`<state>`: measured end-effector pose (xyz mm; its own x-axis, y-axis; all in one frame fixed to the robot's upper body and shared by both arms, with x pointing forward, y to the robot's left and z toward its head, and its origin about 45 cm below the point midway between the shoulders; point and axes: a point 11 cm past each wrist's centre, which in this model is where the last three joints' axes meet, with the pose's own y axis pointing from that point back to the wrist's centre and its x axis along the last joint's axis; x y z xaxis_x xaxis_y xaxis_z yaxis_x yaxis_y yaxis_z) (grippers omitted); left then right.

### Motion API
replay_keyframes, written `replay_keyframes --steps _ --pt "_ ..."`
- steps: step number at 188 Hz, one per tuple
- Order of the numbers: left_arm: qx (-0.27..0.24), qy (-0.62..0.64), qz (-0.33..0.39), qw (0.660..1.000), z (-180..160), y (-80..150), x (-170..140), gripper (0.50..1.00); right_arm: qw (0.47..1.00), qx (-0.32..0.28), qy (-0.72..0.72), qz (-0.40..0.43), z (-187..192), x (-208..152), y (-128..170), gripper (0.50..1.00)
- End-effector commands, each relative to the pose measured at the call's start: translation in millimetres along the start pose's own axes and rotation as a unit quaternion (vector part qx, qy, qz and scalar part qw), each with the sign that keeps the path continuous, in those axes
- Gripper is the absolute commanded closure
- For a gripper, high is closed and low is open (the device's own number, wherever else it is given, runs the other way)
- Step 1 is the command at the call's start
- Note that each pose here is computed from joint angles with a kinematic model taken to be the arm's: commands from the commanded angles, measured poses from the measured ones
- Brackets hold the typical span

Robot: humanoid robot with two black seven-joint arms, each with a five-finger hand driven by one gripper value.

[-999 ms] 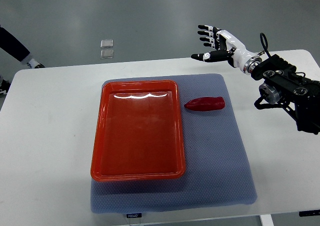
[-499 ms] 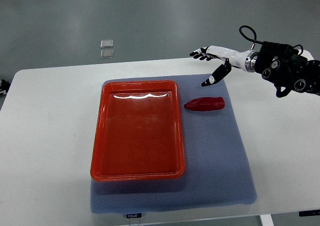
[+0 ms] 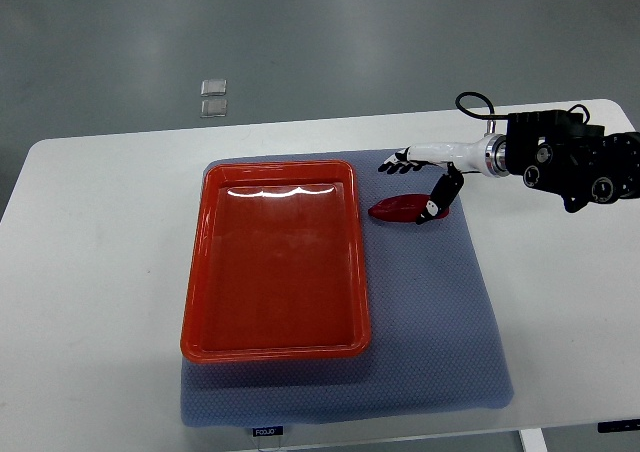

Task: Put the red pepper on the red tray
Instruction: 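Close the right hand's fingers around the red pepper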

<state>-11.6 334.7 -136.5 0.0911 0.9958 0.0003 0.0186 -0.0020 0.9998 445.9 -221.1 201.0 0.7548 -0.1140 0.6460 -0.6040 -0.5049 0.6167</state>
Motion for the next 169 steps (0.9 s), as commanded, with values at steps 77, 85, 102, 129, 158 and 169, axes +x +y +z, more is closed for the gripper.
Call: replay_keyframes --steps 77,85,102,129,158,169 --pt "0.000 0.000 0.000 1.000 0 0 0 0.500 0.997 -0.061 0.037 0.017 13 -11 -10 0.595" --pt "0.000 0.000 0.000 1.000 0 0 0 0.500 0.997 -0.072 0.037 0.018 15 -11 -10 0.595" --pt "0.000 0.000 0.000 1.000 0 0 0 0.500 0.996 -0.082 0.038 0.019 17 -9 -9 0.595" --pt "0.000 0.000 0.000 1.000 0 0 0 0.500 0.996 -0.083 0.039 0.020 16 -8 -9 0.617" --pt "0.000 0.001 0.000 1.000 0 0 0 0.500 0.996 -0.082 0.039 0.018 15 -9 -10 0.691" --pt "0.000 0.000 0.000 1.000 0 0 0 0.500 0.996 -0.081 0.039 0.015 15 -10 -10 0.711"
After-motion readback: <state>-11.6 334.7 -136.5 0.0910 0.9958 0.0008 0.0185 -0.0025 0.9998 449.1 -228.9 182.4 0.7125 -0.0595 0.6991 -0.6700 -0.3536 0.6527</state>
